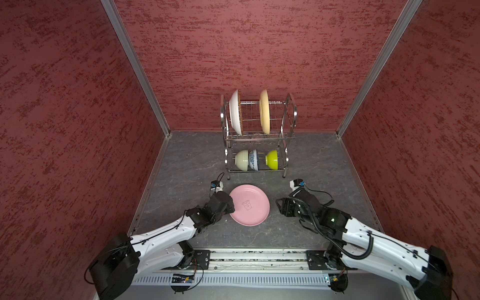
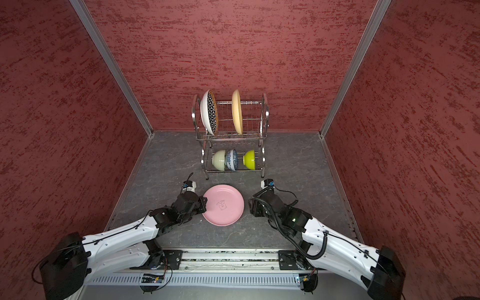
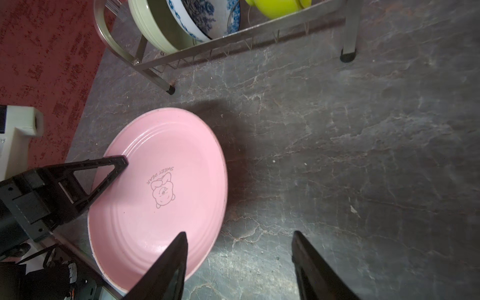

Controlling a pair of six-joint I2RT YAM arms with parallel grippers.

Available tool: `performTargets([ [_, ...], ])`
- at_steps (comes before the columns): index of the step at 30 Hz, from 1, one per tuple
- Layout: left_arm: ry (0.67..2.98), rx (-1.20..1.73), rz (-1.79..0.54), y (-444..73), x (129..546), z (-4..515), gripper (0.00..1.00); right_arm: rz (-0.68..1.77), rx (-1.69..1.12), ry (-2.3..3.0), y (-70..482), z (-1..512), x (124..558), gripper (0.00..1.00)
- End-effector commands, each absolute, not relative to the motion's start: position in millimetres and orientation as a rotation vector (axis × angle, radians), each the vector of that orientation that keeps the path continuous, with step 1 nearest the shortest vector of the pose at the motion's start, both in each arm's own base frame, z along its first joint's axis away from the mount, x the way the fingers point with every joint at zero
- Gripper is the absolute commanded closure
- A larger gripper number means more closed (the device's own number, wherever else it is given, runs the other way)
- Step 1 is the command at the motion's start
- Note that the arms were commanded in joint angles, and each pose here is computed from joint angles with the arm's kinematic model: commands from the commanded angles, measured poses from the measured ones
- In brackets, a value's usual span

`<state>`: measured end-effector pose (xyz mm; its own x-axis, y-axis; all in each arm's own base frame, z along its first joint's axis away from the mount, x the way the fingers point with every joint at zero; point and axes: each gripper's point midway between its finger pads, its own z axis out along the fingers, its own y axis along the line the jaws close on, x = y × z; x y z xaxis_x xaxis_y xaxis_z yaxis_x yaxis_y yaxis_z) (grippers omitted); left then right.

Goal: Unload the mixed dishes from the dish rack
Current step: 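Raise the right gripper back to the cream plate in the rack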

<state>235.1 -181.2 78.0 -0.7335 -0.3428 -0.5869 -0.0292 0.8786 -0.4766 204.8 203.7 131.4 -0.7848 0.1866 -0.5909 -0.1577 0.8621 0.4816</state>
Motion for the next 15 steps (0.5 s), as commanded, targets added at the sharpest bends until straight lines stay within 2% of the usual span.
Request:
performTargets([
  [1, 2.284, -0.311, -0.581, -184, 244, 83, 1.0, 0.765, 0.042, 2.365, 213, 134, 209, 0.36],
  [15, 2.307, -0.313, -0.577, -201, 253, 60, 0.99, 0.782, 0.084, 2.356, 208, 129, 218, 0.36],
])
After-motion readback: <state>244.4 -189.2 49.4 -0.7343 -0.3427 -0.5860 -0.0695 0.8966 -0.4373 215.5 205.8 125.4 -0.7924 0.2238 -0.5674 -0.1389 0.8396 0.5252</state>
